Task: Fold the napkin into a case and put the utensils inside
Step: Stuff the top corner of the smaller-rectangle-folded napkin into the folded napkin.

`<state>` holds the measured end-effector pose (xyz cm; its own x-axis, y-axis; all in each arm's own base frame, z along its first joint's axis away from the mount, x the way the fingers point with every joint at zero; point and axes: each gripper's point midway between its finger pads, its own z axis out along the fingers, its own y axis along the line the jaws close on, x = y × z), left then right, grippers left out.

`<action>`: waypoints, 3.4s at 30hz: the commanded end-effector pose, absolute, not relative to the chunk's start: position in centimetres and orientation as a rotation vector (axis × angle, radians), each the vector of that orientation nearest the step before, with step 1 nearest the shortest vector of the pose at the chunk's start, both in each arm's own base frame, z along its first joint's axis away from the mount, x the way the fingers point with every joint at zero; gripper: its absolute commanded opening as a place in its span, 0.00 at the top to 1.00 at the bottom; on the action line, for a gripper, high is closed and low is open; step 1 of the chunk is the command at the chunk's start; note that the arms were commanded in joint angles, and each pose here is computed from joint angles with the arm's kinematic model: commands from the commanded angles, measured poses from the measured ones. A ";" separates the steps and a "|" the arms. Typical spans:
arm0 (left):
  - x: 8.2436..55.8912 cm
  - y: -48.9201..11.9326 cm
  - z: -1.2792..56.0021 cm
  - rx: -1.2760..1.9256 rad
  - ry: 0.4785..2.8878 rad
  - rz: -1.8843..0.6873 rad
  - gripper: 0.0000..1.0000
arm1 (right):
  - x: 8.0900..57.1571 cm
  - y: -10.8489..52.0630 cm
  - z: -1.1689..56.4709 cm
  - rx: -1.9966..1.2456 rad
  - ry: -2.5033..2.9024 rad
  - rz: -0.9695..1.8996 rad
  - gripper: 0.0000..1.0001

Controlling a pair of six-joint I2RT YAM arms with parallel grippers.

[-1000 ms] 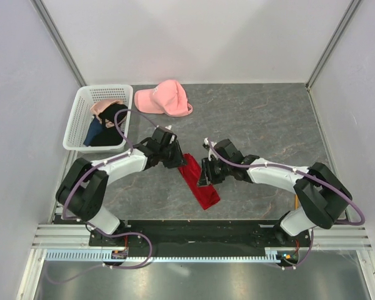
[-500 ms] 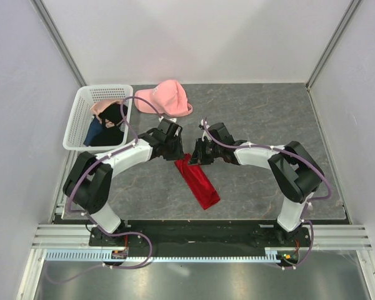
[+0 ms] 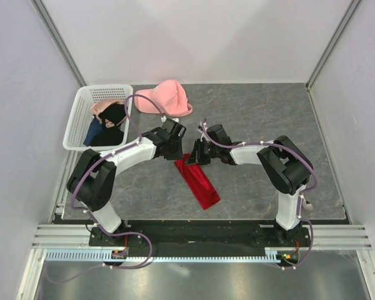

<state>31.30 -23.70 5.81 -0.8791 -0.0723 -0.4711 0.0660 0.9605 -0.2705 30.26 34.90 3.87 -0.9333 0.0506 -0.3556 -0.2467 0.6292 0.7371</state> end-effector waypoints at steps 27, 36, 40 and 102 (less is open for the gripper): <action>33.4 -24.9 5.5 0.083 2.601 -0.298 0.75 | 32.4 36.0 4.8 -0.159 2.437 1.283 0.98; 33.5 -25.0 5.9 0.083 2.589 -0.296 0.87 | 32.8 36.0 4.9 -0.142 2.431 1.311 0.99; 33.2 -25.2 6.3 0.089 2.586 -0.319 0.93 | 32.8 36.5 5.0 -0.126 2.419 1.352 0.99; 29.6 -23.7 3.5 -0.098 2.635 -0.407 0.94 | 28.6 38.4 1.4 -0.117 2.543 1.340 0.99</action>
